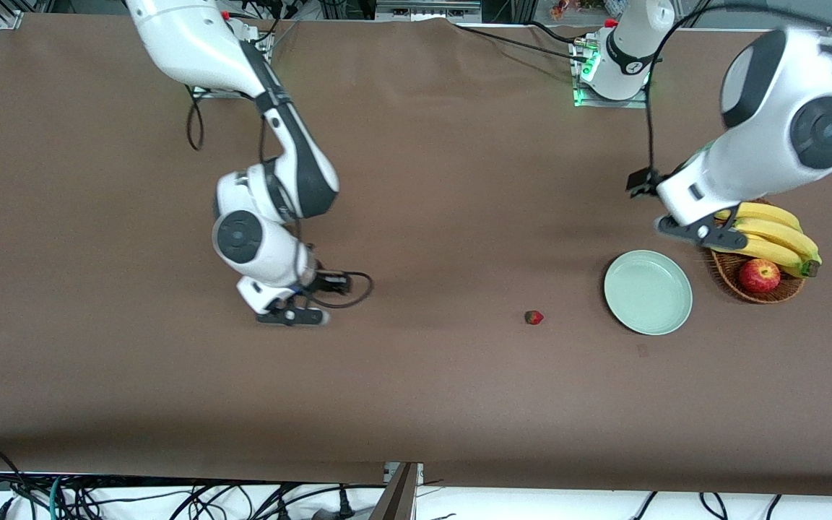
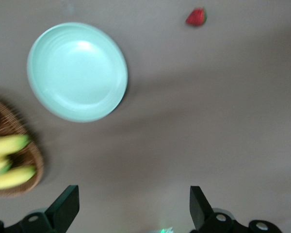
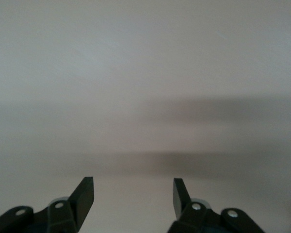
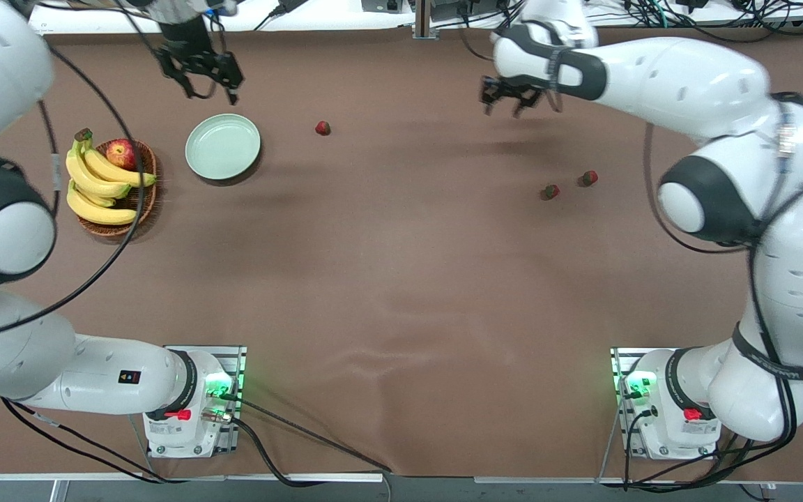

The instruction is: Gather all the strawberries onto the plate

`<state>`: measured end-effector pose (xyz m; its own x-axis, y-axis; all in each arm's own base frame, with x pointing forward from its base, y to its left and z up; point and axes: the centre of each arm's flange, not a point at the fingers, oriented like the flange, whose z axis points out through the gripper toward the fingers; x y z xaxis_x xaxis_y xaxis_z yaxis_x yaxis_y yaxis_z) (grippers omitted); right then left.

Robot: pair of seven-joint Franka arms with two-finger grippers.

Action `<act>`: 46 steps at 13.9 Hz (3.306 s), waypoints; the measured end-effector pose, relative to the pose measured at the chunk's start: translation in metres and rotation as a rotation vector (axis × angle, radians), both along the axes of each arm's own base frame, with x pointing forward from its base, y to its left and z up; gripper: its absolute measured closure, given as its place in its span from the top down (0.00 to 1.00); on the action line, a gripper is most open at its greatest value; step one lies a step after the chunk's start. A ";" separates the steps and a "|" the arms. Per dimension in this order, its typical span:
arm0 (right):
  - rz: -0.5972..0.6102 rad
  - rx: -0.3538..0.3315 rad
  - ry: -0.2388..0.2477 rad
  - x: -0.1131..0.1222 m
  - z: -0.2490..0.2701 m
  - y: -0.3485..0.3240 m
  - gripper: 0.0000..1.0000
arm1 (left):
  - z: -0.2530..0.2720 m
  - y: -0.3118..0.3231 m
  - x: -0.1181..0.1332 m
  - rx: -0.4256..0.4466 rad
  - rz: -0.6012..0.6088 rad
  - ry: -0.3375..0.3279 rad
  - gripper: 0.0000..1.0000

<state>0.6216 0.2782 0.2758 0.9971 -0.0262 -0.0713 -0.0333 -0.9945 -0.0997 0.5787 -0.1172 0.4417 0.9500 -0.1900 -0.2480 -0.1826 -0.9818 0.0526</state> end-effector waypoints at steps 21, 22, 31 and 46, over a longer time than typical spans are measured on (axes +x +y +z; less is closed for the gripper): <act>-0.062 -0.008 0.064 -0.073 -0.012 -0.037 0.07 | -0.270 -0.124 0.057 -0.035 -0.160 -0.419 0.63; -0.066 -0.002 0.066 -0.065 0.000 -0.028 0.06 | -0.270 -0.124 0.057 -0.036 -0.163 -0.420 0.52; -0.085 -0.065 0.126 -0.077 -0.060 -0.040 0.60 | -0.202 -0.097 0.067 0.046 -0.213 -0.315 0.36; -0.070 -0.012 -0.029 -0.058 -0.040 -0.010 0.35 | -0.255 0.142 0.057 -0.013 -0.459 -0.001 0.36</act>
<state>0.5636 0.2681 0.2353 0.9944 -0.0967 -0.0419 -0.1002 -0.9909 -0.0900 0.6360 0.0245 0.1871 0.7672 -0.5940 -0.2421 -0.5982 -0.7988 0.0639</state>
